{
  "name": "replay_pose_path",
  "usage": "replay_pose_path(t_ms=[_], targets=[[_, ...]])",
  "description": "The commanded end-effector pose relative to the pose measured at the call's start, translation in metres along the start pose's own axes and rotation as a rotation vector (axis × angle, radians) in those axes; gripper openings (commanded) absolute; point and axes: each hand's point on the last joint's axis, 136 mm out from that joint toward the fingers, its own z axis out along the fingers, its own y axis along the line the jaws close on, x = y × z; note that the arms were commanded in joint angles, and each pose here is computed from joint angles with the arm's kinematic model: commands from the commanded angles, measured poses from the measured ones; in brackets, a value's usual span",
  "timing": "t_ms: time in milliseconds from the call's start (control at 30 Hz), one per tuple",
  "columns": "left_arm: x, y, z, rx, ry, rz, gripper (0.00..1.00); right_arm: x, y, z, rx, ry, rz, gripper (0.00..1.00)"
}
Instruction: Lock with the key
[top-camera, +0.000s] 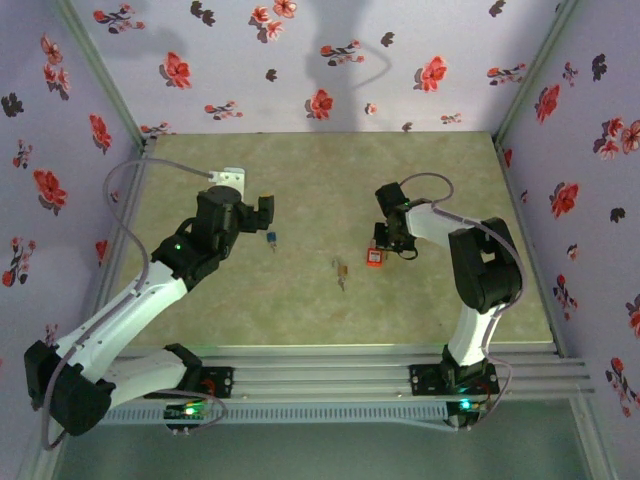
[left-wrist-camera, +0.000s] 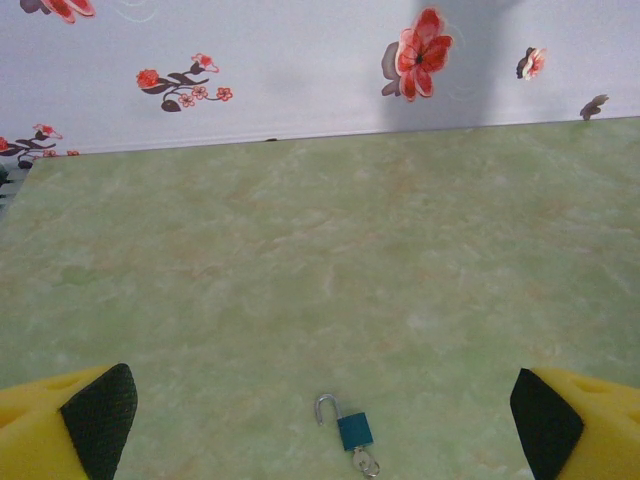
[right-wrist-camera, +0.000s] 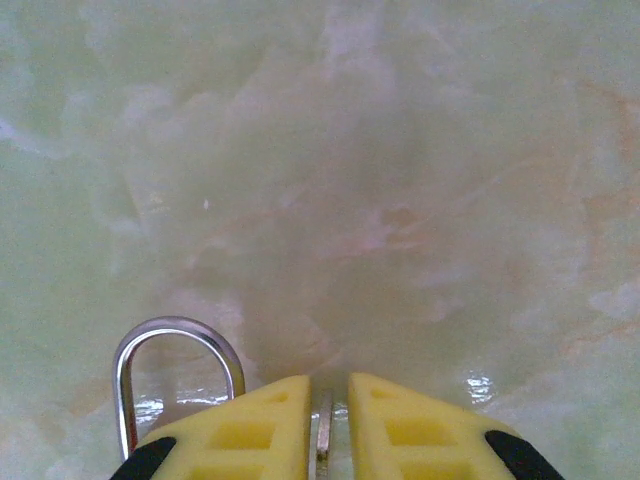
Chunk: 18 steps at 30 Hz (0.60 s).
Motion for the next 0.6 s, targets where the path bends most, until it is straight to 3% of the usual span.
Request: replay_pose_path(t_ms=[0, 567], targets=[[-0.0114, 0.0069, -0.0054, -0.021, -0.049, -0.032, 1.00, 0.0083, -0.0098, -0.0070, 0.043, 0.012, -0.013, 0.17], [-0.0109, 0.0070, -0.0053, -0.021, -0.049, -0.031, 1.00, 0.0079, -0.0136, -0.0137, 0.036, 0.000, 0.006, 0.17]])
